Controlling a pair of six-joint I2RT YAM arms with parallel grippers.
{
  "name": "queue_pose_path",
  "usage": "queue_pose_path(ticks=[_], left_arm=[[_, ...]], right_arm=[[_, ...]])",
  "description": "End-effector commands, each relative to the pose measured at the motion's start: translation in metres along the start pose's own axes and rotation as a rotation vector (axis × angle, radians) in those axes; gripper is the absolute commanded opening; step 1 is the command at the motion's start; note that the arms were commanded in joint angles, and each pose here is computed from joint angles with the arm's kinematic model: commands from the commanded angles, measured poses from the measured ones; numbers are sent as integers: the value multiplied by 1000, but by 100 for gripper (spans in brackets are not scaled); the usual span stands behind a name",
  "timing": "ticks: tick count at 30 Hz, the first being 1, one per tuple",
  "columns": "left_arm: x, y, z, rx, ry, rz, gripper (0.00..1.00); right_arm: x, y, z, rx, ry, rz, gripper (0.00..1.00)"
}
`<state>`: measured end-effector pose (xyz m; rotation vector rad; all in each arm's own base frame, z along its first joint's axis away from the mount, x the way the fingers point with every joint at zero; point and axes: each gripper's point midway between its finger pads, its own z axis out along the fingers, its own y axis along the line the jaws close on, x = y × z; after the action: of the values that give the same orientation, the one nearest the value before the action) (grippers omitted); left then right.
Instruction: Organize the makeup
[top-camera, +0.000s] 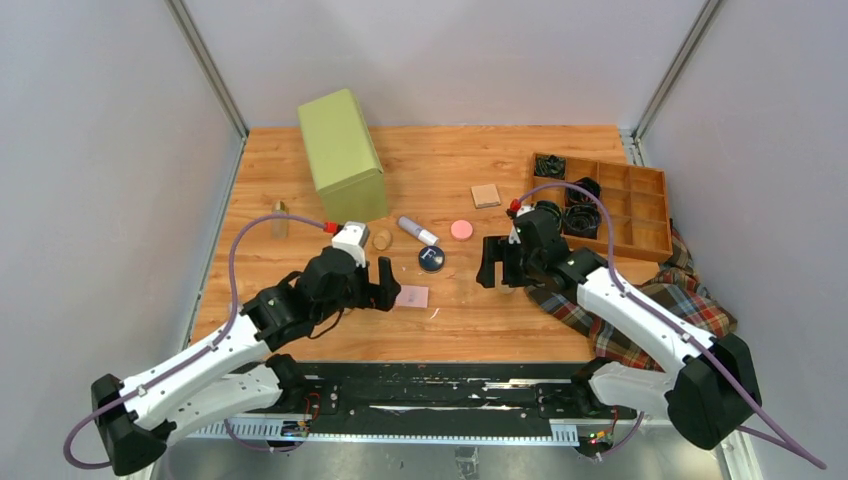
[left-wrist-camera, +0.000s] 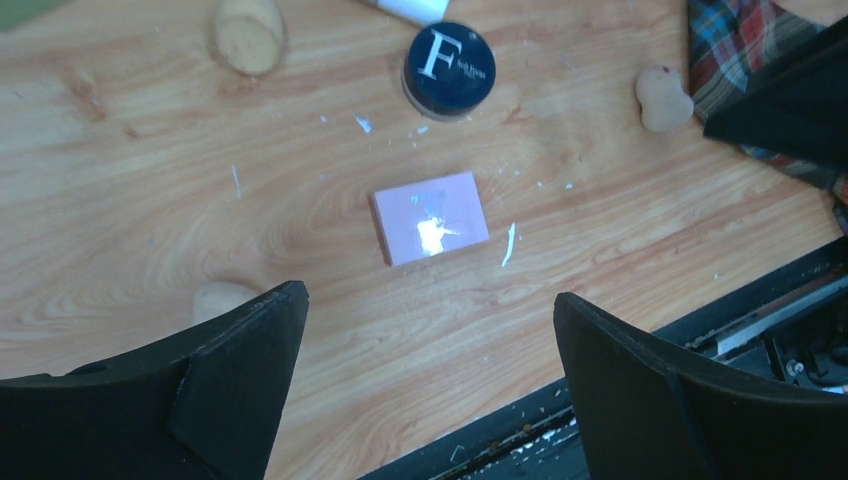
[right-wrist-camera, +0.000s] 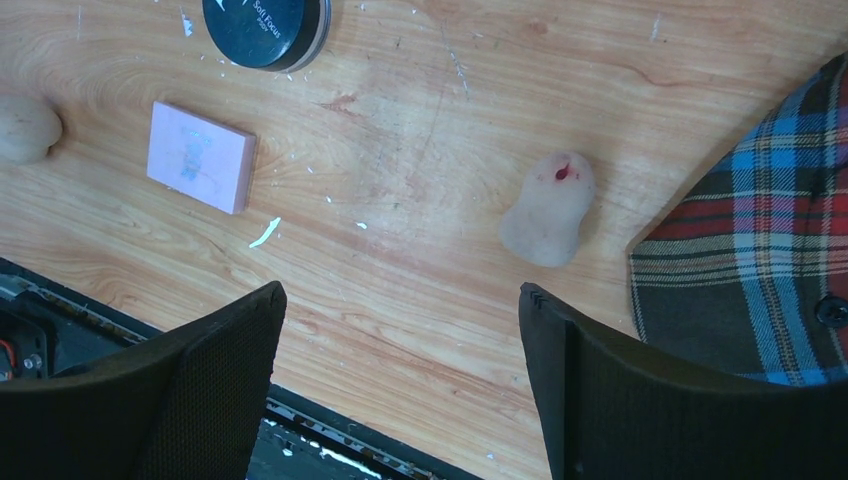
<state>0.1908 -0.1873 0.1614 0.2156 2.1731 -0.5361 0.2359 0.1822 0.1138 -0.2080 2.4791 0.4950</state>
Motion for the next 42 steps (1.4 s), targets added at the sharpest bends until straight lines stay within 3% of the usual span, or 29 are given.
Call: queue_pose_path(ticks=[1,7,12,17,27,32,34,37,42], left_arm=[[-56,6,-9,-89,-111,37,98],[-149,54,-25,-104,-261,-199,98],[-189,104,-9,-113,-250,-436,97],[-227,157,6,-18,-353,-642,91],[-219,194,52,68,-301,-704,87],[-206,190,51,69,-265,-653,92],[-197,189,50,61,-245,-644,92],[-188,186,48,60,-222,-620,93],[-182,188,43,20,-202,-590,95]], right_arm=[[2,11,-6,-51,-24,14,86],[0,9,-18,-53,-68,6,86],[-1,7,-20,-39,-73,16,86],[0,8,-25,-39,-70,31,85],[-11,11,-30,-49,-117,39,83],[-54,66,-17,-250,-177,52,72],[-74,92,-9,-315,-188,27,59],[-100,127,8,-390,-169,-20,55],[-129,162,52,-459,-108,-65,26]])
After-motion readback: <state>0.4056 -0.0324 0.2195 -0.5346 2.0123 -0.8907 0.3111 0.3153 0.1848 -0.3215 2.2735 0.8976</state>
